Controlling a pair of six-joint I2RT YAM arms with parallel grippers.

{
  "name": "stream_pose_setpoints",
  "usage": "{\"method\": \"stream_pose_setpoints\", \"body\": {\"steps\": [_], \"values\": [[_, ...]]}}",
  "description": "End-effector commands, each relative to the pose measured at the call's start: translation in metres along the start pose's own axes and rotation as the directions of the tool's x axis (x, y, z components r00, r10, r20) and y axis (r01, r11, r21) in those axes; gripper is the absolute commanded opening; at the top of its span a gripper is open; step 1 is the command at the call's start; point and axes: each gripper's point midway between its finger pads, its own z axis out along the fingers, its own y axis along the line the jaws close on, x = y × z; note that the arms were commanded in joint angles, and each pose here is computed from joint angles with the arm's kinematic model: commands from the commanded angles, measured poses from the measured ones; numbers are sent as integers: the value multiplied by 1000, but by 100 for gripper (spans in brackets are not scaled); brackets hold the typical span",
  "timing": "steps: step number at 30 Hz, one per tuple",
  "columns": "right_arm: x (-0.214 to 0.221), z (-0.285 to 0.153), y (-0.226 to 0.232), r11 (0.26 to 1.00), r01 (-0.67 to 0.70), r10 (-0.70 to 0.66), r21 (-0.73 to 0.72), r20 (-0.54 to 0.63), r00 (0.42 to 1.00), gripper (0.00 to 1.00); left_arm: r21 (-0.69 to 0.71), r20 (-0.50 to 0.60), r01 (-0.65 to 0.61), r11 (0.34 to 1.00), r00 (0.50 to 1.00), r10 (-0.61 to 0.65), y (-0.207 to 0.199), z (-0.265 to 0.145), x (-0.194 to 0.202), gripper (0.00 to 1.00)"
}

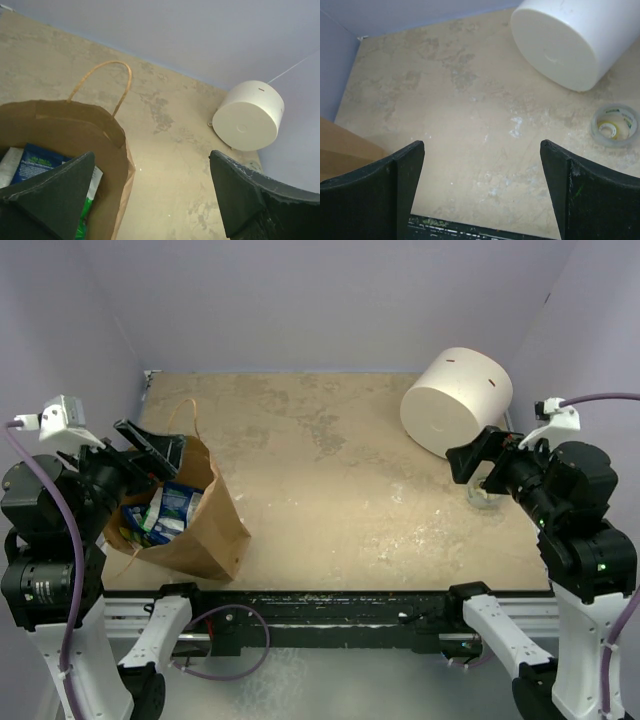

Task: Take the snacks out of the paper bag
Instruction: Move the paper bag to the center of the board.

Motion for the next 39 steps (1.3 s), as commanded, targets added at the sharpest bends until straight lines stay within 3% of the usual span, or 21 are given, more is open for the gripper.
{"method": "stream_pose_setpoints", "body": {"steps": [1, 9, 15, 19, 23, 28, 35, 39], "values": [[20, 3, -5, 999, -34, 35, 18, -47, 998, 99, 34, -84, 72, 997, 994, -69, -6, 8, 18, 99], [59, 6, -14, 996, -76, 83, 51, -142, 986, 99, 54, -239, 119, 991, 965, -103, -12, 12, 48, 99], [74, 24, -8, 971, -235, 240, 50, -144, 960, 99, 2, -268, 127, 992, 956, -122, -6, 20, 51, 99], [64, 41, 19, 957, -277, 262, -84, -159, 952, 99, -90, -212, 119, 989, 968, -135, 9, 30, 41, 99], [54, 50, 27, 961, -244, 224, -128, -155, 962, 99, -193, -129, 147, 970, 976, -174, 25, 33, 29, 99], [34, 55, 36, 961, -195, 183, -197, -77, 980, 99, -234, -70, 87, 968, 992, -106, 36, 47, 13, 99], [10, 55, 50, 958, -104, 100, -266, -29, 995, 100, -191, -60, 67, 979, 995, -80, 31, 102, 2, 98], [5, 50, 60, 949, -79, 78, -306, -13, 997, 100, -127, -74, 77, 989, 993, -87, 23, 137, 5, 90]]}}
